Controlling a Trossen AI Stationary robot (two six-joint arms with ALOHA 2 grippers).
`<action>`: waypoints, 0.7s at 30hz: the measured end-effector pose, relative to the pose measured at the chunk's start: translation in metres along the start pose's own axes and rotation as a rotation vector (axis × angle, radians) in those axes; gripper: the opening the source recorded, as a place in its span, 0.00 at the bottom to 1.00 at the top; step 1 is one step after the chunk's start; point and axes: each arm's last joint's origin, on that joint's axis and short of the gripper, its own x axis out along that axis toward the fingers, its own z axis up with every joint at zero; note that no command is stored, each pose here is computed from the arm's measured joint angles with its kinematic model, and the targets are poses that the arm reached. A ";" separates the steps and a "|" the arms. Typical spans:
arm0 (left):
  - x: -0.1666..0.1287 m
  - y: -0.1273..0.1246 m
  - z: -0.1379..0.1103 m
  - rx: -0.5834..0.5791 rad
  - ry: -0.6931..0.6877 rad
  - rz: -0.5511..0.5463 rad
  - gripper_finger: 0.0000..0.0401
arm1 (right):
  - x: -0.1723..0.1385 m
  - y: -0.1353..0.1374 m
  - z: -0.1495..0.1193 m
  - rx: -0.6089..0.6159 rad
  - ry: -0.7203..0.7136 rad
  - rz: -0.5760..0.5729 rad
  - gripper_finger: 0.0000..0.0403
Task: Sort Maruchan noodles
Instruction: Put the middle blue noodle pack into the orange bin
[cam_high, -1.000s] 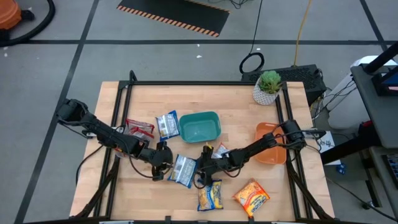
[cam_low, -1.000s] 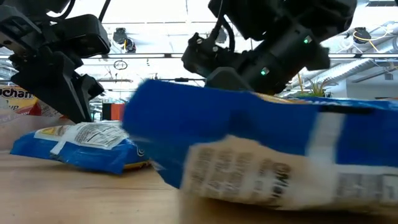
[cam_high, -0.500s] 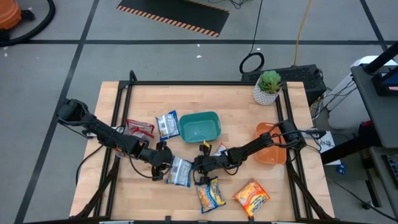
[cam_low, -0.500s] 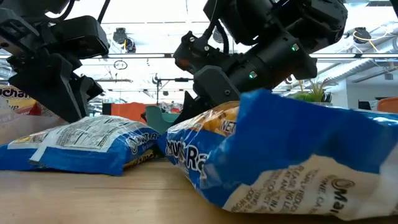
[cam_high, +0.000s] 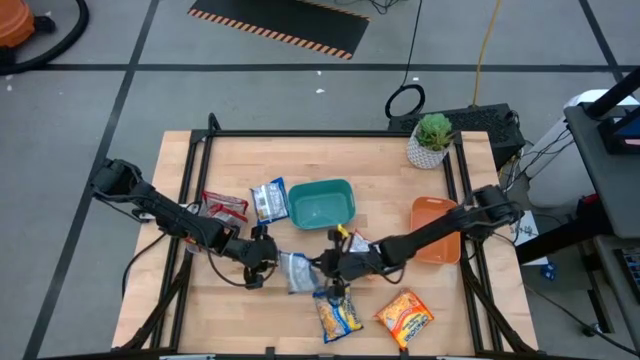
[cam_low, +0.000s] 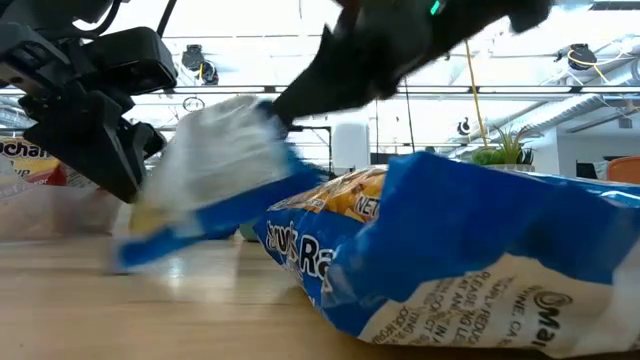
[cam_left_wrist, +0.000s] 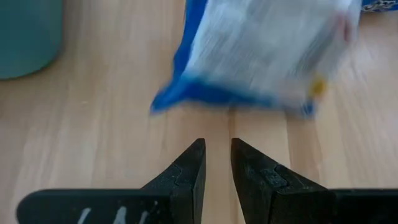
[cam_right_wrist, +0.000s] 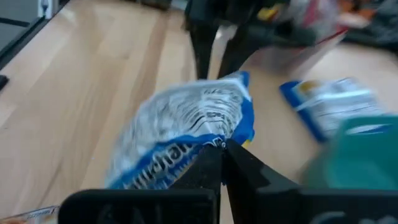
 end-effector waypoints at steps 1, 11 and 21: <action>0.000 0.000 0.000 0.000 -0.002 0.004 0.20 | -0.008 0.002 0.005 -0.013 -0.009 -0.019 0.00; 0.000 0.000 0.001 -0.019 -0.008 0.008 0.20 | -0.083 0.022 0.036 -0.055 -0.094 -0.255 0.00; -0.001 -0.005 -0.002 -0.082 -0.005 -0.005 0.20 | -0.135 0.020 0.050 -0.054 -0.169 -0.513 0.00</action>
